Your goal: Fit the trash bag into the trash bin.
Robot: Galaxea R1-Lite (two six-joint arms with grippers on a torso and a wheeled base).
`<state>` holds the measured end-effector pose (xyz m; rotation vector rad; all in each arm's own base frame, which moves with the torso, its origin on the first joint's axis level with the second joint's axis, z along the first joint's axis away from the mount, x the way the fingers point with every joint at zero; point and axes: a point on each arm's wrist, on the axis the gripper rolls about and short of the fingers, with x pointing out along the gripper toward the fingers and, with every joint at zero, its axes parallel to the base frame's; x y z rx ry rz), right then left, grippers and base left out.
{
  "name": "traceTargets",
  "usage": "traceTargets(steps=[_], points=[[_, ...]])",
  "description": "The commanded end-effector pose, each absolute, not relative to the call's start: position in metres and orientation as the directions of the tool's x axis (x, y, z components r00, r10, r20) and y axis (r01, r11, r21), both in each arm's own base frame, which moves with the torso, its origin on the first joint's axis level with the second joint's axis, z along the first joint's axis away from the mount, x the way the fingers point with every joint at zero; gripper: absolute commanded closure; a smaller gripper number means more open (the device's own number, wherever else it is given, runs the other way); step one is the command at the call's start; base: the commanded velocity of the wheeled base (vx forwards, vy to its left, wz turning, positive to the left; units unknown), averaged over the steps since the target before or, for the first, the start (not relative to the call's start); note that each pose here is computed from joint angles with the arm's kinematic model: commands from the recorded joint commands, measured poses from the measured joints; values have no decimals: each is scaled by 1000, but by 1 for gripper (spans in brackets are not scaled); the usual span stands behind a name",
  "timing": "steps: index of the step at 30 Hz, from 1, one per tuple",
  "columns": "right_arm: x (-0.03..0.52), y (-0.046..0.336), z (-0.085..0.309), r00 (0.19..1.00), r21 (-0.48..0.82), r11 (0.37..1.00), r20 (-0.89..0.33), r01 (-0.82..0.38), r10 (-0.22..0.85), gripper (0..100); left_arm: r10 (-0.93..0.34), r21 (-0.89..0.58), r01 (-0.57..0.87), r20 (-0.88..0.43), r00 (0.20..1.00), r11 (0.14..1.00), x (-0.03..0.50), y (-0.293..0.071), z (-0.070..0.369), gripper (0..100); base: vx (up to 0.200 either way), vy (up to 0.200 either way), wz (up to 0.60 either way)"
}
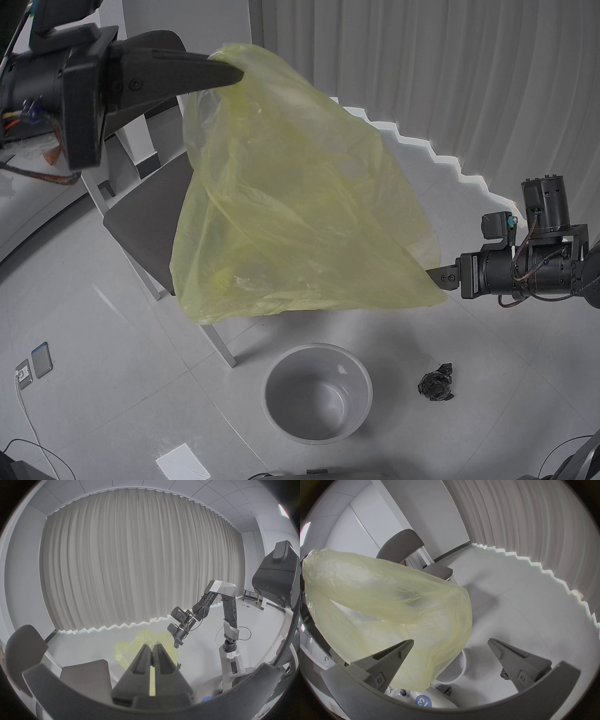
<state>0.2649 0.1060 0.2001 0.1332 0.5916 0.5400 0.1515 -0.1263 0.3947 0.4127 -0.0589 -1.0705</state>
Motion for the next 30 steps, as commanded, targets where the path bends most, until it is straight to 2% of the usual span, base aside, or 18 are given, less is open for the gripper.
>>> traceTargets(steps=[1, 30], points=[[265, 107, 199, 694, 272, 852, -495, -447, 522, 0, -861, 358, 838, -149, 486, 411, 151, -126, 395, 100, 0, 0, 0], [293, 124, 173, 695, 329, 840, -471, -432, 543, 0, -863, 359, 838, -143, 485, 412, 151, -126, 396, 100, 0, 0, 0]])
